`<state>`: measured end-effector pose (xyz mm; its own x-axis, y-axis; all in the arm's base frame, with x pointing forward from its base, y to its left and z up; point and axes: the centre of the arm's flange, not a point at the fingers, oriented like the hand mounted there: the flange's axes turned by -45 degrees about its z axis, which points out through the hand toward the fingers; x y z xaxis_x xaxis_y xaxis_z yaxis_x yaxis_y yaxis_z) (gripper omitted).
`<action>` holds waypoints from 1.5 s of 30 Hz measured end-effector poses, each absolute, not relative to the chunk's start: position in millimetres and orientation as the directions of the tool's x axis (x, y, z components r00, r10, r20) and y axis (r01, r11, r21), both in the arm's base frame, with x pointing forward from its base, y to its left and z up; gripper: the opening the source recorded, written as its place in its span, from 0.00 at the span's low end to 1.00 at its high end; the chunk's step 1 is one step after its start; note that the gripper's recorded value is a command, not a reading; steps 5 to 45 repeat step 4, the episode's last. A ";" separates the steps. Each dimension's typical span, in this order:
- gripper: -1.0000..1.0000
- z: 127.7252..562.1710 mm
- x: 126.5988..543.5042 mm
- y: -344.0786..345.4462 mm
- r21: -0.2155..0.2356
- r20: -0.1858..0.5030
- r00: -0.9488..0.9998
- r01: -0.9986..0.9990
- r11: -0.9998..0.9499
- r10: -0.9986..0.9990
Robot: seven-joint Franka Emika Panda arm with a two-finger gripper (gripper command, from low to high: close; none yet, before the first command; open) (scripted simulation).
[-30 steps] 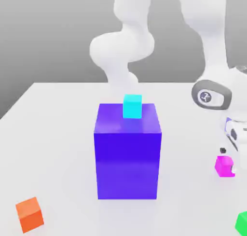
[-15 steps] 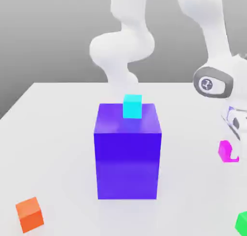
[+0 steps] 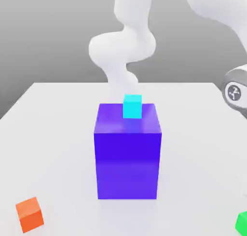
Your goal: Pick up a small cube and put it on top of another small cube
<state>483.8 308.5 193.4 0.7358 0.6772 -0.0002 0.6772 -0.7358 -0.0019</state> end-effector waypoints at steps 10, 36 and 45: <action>1.00 183.9 483.9 308.1 -0.002 0.000 0.737 0.676 -0.737 0.676; 1.00 183.9 483.9 308.1 -0.002 0.000 0.737 0.676 -0.737 0.676; 1.00 183.9 483.9 308.1 -0.002 0.000 0.737 0.676 -0.737 0.676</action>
